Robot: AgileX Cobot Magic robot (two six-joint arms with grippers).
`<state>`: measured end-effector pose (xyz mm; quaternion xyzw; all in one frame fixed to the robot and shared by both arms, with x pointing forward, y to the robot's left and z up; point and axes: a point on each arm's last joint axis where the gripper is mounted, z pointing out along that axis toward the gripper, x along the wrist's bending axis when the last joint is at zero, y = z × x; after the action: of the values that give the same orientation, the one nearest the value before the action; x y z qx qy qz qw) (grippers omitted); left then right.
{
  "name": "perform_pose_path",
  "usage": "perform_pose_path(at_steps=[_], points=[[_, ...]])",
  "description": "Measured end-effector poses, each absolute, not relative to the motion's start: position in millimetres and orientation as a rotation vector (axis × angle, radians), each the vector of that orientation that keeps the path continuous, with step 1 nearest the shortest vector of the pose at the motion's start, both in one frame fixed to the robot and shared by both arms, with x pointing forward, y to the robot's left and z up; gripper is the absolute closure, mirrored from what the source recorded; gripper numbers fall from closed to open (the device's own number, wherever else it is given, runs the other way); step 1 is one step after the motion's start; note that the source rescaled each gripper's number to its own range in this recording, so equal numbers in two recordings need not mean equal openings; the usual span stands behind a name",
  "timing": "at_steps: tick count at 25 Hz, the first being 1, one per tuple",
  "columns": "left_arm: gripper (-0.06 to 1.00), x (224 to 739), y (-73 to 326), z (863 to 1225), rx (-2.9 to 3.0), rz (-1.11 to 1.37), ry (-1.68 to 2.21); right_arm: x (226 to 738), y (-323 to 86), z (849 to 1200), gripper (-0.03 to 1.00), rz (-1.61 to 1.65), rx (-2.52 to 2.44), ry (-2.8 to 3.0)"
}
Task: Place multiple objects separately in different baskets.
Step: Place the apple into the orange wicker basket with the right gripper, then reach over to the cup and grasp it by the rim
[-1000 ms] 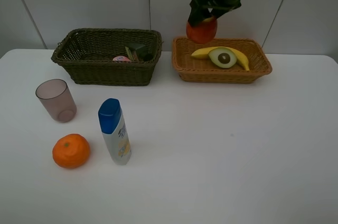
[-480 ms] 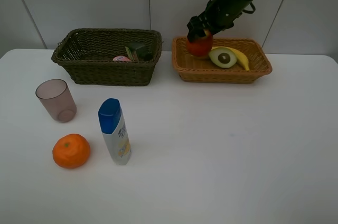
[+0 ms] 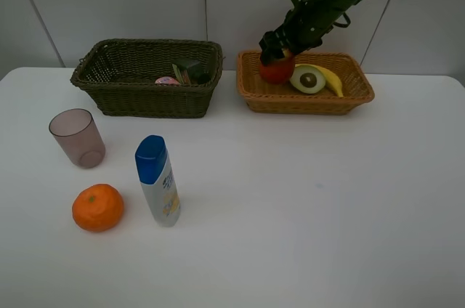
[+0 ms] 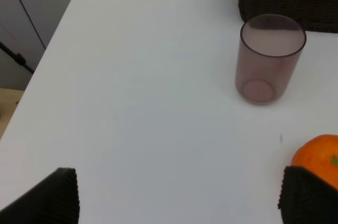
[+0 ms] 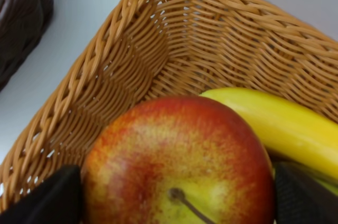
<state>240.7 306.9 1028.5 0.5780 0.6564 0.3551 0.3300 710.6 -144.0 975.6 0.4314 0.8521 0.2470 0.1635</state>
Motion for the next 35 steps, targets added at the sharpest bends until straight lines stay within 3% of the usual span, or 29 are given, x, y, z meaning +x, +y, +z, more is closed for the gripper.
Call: perform_pose_path(at_steps=[6,9,12,29,35], points=[[-0.05,240.7,306.9,1028.5,1.512,0.929,1.717,710.6,-144.0,975.6,0.35,0.704,1.230,2.430],[-0.05,240.7,306.9,1028.5,1.512,0.929,1.717,711.5,-143.9,976.3,0.10,0.713,1.227,2.420],[-0.05,240.7,306.9,1028.5,1.512,0.929,1.717,712.0,-143.8,976.7,0.01,0.718,1.225,2.413],[-0.05,240.7,306.9,1028.5,1.512,0.929,1.717,712.3,-143.8,976.9,-0.02,0.720,1.224,2.409],[-0.05,240.7,306.9,1028.5,1.512,0.929,1.717,704.5,-145.7,999.4,-0.02,0.737,1.261,2.395]])
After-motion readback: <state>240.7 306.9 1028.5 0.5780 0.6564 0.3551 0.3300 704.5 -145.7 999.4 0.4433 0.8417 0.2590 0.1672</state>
